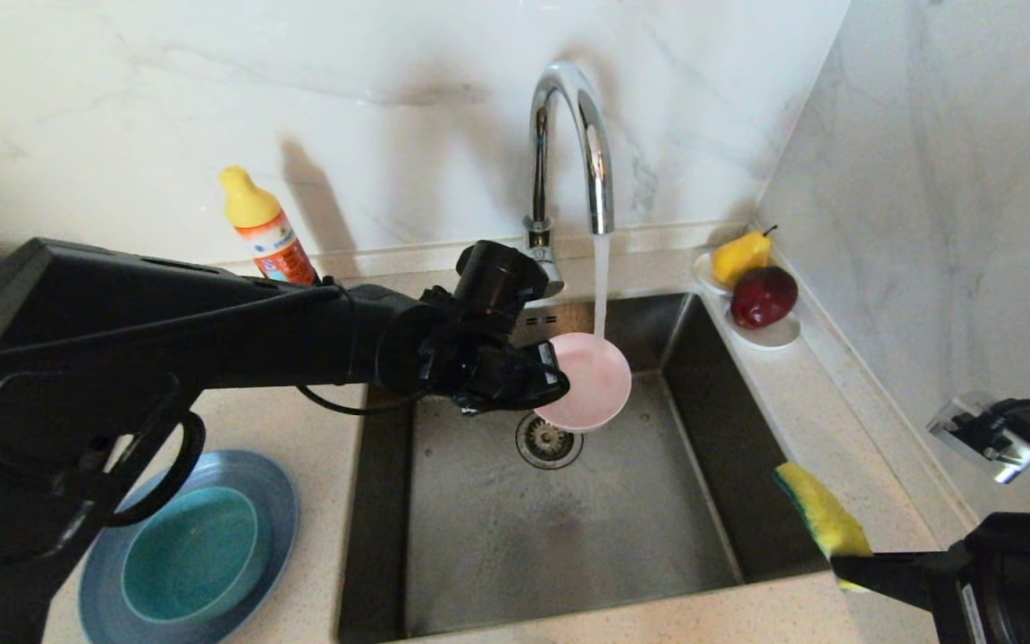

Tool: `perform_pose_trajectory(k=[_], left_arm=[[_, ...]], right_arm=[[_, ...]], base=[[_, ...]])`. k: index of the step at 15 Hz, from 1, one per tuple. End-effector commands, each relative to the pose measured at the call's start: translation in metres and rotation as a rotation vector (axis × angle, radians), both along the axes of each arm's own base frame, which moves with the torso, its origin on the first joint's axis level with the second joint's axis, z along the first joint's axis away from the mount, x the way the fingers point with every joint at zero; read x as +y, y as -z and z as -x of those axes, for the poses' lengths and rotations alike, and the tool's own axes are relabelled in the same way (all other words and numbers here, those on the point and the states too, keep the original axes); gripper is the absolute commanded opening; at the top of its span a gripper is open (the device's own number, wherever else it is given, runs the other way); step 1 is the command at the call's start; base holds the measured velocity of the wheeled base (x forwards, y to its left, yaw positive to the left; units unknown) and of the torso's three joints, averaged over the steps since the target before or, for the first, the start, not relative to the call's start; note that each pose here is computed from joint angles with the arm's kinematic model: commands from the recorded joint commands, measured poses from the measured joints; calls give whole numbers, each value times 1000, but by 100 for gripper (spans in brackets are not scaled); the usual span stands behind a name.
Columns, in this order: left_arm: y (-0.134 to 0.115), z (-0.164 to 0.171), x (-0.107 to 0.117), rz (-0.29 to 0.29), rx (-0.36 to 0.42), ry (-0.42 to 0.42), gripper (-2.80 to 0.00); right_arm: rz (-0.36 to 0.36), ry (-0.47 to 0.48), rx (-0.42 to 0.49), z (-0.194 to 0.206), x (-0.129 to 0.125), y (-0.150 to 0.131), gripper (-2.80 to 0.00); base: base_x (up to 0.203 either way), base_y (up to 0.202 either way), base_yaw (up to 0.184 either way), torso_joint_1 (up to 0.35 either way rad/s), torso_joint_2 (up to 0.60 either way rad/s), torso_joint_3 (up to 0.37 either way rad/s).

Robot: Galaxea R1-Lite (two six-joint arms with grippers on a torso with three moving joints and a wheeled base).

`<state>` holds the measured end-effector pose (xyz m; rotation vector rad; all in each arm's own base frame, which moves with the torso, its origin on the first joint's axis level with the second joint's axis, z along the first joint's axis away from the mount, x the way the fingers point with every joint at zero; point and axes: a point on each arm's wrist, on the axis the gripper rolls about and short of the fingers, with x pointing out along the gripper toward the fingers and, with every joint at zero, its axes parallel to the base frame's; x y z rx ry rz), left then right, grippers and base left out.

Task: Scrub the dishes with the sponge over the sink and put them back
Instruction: Wash the bowl

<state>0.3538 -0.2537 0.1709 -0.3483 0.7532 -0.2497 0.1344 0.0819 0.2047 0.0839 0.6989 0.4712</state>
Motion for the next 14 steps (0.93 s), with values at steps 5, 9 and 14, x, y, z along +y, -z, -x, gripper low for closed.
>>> perform_pose_trajectory(k=[5,9,14], left_arm=[[-46,45,61,-48,-324,-48,-280],[-63,80,88,-78,-545,-63,-280],[-93,114,110,33,-813,-87,-280]], right_arm=[[9,2,35,-3,2,6,-280],[6,8,53,1,0,12,-280],[5,7,54,2,-1,12,-280]], base=[[0,0,0,0,0,0],[0,0,0,0,0,0],[0,0,0,0,0,0]])
